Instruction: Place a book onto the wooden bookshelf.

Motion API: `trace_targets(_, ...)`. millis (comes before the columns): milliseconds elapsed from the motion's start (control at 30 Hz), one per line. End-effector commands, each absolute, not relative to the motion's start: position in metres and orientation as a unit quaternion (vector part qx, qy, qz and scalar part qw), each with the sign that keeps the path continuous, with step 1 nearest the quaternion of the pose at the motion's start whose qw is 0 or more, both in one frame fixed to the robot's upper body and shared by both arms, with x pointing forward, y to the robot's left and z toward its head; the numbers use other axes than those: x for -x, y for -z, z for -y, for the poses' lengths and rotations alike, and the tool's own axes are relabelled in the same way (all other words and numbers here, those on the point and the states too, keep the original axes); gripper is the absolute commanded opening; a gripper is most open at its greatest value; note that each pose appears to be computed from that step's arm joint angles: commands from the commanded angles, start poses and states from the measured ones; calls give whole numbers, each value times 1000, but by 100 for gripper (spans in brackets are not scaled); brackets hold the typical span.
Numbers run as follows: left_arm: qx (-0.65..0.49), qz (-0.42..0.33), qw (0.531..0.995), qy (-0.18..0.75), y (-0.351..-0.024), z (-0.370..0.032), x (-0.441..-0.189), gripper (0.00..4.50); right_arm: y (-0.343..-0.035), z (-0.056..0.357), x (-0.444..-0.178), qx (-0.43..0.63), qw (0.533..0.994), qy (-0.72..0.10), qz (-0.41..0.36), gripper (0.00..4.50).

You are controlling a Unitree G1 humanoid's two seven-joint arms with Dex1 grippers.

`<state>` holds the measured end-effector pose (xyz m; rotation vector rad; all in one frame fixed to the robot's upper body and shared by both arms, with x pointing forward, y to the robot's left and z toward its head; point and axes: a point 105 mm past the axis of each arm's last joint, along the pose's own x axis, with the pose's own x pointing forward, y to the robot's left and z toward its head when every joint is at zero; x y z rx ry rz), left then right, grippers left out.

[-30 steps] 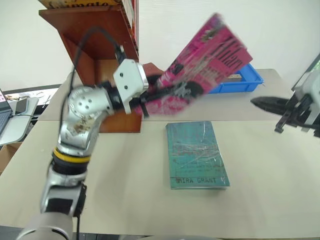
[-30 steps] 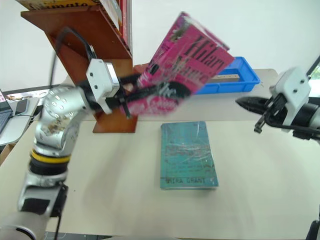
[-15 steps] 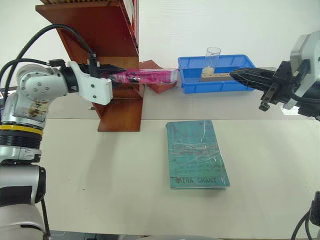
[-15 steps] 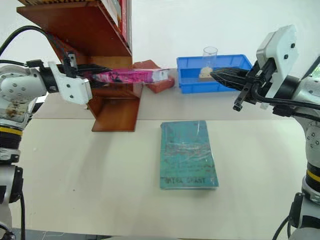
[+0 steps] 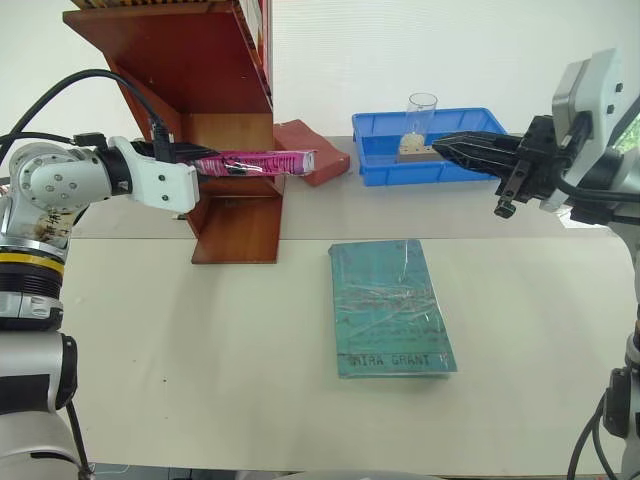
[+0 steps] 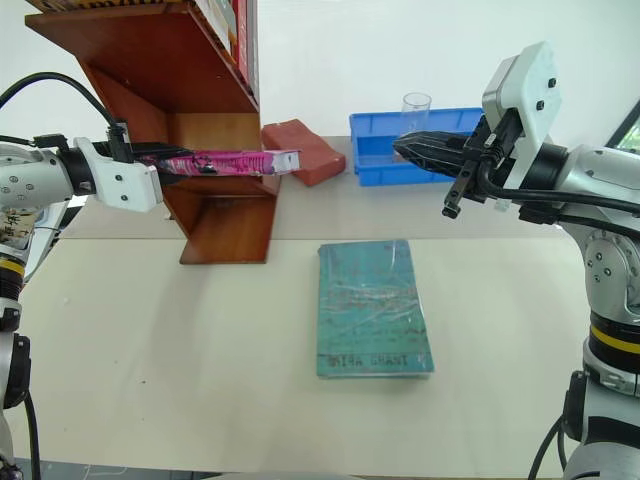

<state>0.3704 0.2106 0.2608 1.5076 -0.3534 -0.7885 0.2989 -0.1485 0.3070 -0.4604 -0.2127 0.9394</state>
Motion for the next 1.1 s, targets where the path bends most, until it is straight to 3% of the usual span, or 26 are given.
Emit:
trace_targets(33,-670,151,652,321,-269,-225,-371,60,-318,147,-294,230,854,-448,130,0)
trace_targets(300,-660,127,667,321,-263,-237,-374,60,-315,147,-294,231,853,-451,128,0)
trace_targets(367,-651,127,674,325,-264,-238,-373,162,-314,147,-294,232,852,-451,127,0)
trace_targets(400,-652,129,672,325,-265,-238,-373,188,-313,147,-294,232,852,-451,126,0)
trace_targets(600,-653,126,673,324,-266,-244,-368,448,-312,147,-294,234,852,-452,124,0)
trace_targets(833,-644,152,692,291,-284,-256,-353,448,-313,148,-300,244,849,-451,129,0)
trace_targets(1100,-548,169,784,238,-314,-281,-319,448,-322,154,-310,268,837,-454,145,0)
